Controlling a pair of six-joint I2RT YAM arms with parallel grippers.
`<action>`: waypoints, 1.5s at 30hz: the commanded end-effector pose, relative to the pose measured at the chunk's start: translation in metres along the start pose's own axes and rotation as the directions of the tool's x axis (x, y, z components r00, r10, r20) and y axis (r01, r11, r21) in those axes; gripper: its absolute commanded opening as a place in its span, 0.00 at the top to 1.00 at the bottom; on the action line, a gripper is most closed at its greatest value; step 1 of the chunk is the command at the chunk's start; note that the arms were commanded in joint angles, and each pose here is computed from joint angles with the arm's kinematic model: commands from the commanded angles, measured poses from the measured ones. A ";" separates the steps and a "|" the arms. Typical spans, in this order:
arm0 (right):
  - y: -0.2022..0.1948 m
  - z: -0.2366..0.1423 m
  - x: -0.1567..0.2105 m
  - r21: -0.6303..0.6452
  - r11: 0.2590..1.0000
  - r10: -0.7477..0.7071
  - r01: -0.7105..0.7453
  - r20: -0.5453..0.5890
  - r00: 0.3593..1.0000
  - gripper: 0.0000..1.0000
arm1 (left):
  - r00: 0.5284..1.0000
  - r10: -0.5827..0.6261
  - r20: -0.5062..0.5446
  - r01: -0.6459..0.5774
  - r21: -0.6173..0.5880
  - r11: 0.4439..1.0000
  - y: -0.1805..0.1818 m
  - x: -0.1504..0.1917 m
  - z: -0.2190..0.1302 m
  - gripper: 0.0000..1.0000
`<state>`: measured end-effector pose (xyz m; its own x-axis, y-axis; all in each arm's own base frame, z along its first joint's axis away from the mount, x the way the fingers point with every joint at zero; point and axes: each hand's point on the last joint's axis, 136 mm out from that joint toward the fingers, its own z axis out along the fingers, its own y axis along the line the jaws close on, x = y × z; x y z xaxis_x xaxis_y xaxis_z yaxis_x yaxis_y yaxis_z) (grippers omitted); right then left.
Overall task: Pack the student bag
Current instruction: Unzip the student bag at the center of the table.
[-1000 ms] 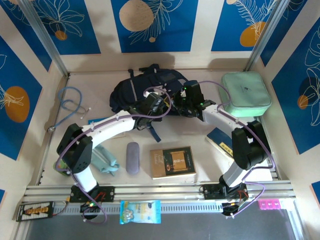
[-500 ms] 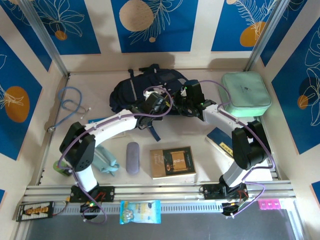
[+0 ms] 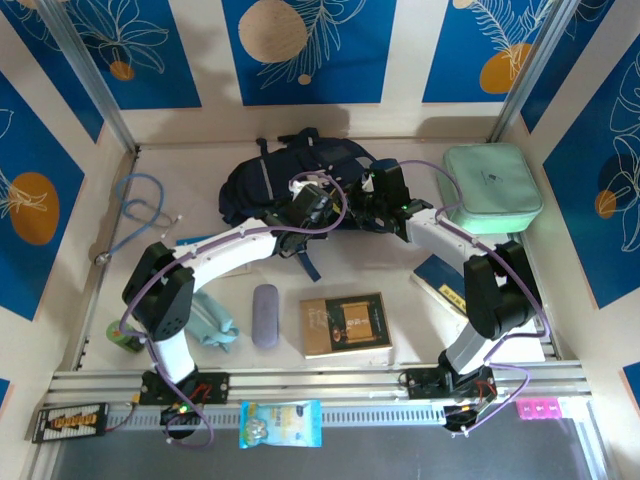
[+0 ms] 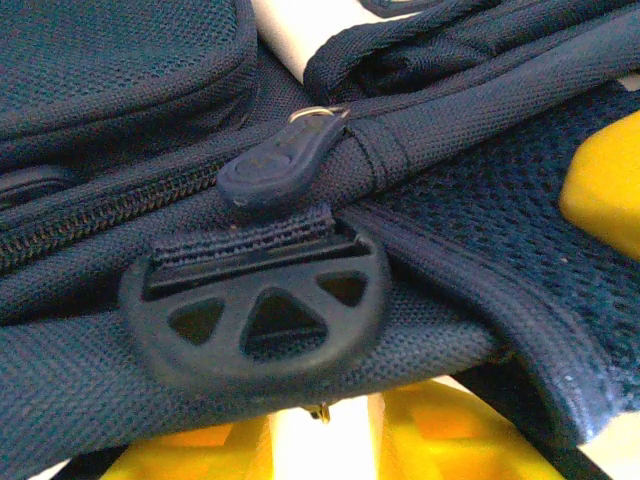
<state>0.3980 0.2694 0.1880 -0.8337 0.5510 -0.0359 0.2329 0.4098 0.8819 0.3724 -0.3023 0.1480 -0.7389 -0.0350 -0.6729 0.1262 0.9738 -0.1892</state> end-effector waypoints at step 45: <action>0.014 -0.040 -0.031 -0.014 0.997 -0.081 0.082 0.048 0.996 0.99 | 0.989 0.134 0.054 -0.144 0.294 0.945 0.024 0.033 -0.042 0.84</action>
<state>0.3970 0.2236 0.1711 -0.8218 0.5672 -0.0541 0.2866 0.4936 0.8211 0.3209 -0.2562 0.1377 -0.7186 0.0811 -0.6907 0.3476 0.9021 -0.2557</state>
